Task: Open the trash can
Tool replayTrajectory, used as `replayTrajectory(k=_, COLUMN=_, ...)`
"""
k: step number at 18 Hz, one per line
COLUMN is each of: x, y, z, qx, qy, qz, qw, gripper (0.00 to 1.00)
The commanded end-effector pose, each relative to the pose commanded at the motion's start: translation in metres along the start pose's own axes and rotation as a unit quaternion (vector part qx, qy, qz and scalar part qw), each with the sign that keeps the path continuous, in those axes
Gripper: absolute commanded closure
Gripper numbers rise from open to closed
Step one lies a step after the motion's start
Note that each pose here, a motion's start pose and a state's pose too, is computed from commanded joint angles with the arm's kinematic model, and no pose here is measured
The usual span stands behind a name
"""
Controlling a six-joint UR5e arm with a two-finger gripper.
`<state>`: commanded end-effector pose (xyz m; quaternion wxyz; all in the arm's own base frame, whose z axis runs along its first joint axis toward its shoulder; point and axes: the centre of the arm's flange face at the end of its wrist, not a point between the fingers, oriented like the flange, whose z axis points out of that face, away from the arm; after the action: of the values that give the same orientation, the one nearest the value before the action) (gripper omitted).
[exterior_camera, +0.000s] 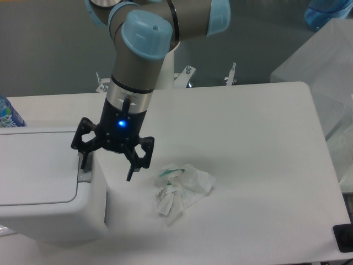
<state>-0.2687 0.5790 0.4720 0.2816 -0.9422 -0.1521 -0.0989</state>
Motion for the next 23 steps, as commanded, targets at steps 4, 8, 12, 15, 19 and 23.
replayTrajectory(k=4, x=-0.002, y=0.000, z=0.003, qx=-0.002, qy=0.000, qz=-0.002, qw=1.0000, gripper=0.00)
replayTrajectory(k=8, x=-0.002, y=0.002, z=0.005, qx=-0.005, qy=0.001, qz=-0.003, qw=1.0000, gripper=0.00)
replayTrajectory(k=12, x=-0.004, y=0.002, z=0.006, qx=-0.006, qy=0.001, qz=-0.004, qw=1.0000, gripper=0.00)
replayTrajectory(k=15, x=-0.003, y=0.000, z=0.005, qx=-0.004, qy=0.002, qz=-0.006, qw=1.0000, gripper=0.00)
replayTrajectory(k=19, x=0.004, y=-0.018, z=-0.022, qx=0.023, qy=-0.006, qz=-0.003, qw=0.9997, gripper=0.00)
replayTrajectory(k=23, x=0.000, y=-0.051, z=-0.065, qx=0.069, qy=-0.026, qz=0.023, qw=0.9970, gripper=0.00)
